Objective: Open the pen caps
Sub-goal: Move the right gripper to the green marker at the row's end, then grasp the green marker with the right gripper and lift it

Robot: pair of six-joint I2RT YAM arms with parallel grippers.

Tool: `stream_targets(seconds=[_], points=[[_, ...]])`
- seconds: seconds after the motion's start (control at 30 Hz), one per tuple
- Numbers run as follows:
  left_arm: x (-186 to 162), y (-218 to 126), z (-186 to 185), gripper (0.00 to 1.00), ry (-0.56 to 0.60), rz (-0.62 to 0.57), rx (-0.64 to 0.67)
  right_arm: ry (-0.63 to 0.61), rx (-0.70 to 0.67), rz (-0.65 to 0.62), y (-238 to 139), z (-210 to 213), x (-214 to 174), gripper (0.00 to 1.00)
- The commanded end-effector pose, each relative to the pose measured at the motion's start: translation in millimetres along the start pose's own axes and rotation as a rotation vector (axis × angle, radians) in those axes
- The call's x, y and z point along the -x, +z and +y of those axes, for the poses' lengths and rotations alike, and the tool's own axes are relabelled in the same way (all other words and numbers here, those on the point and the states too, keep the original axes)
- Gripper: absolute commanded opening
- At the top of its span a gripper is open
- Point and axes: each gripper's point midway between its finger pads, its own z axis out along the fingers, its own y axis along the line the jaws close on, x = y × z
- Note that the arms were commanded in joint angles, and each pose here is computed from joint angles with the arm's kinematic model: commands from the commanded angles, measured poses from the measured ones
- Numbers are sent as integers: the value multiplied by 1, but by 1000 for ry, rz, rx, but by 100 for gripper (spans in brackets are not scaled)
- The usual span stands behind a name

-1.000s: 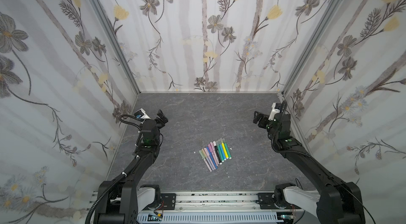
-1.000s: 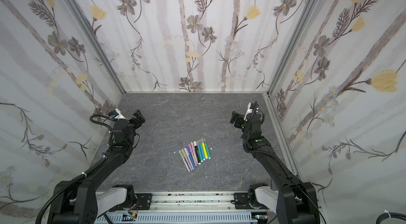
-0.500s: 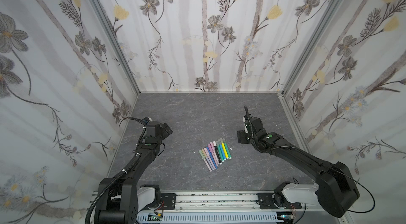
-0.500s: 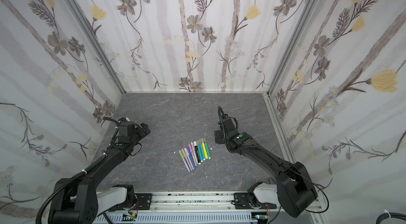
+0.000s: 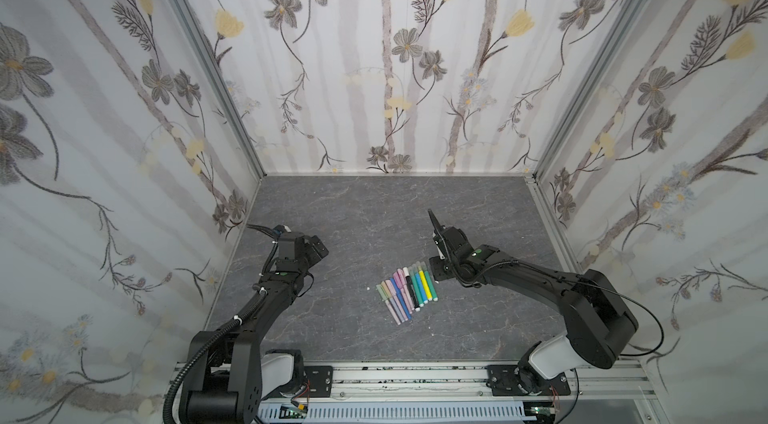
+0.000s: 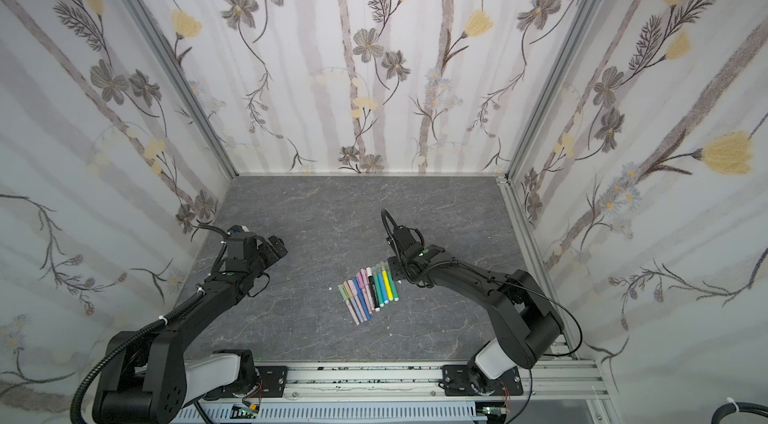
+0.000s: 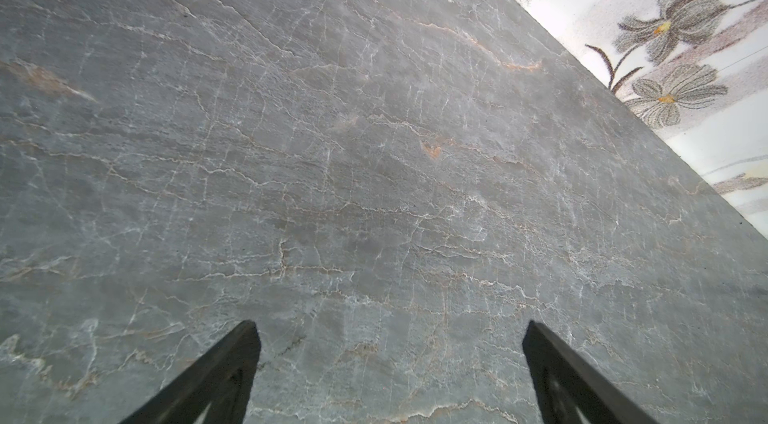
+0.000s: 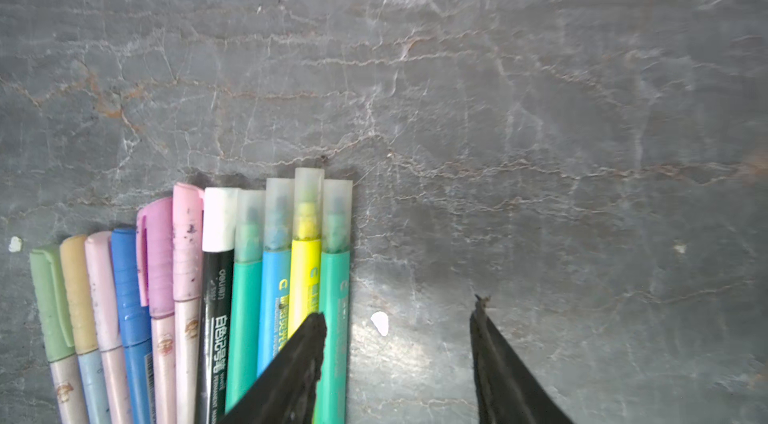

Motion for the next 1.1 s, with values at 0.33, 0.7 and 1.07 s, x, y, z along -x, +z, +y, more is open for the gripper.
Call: stream_targets(seconds=[0.33,0.7,1.07], points=[[-1,3,-3,100,-18,7,-18,-7,19,80,20,17,-20,49],[-2,6,-6,100,-13,22,-21,-13,-2,143,37,14,-38,42],[9,-8,-49,100,37,23,-173,-13,33,216,47,14,-66,23]])
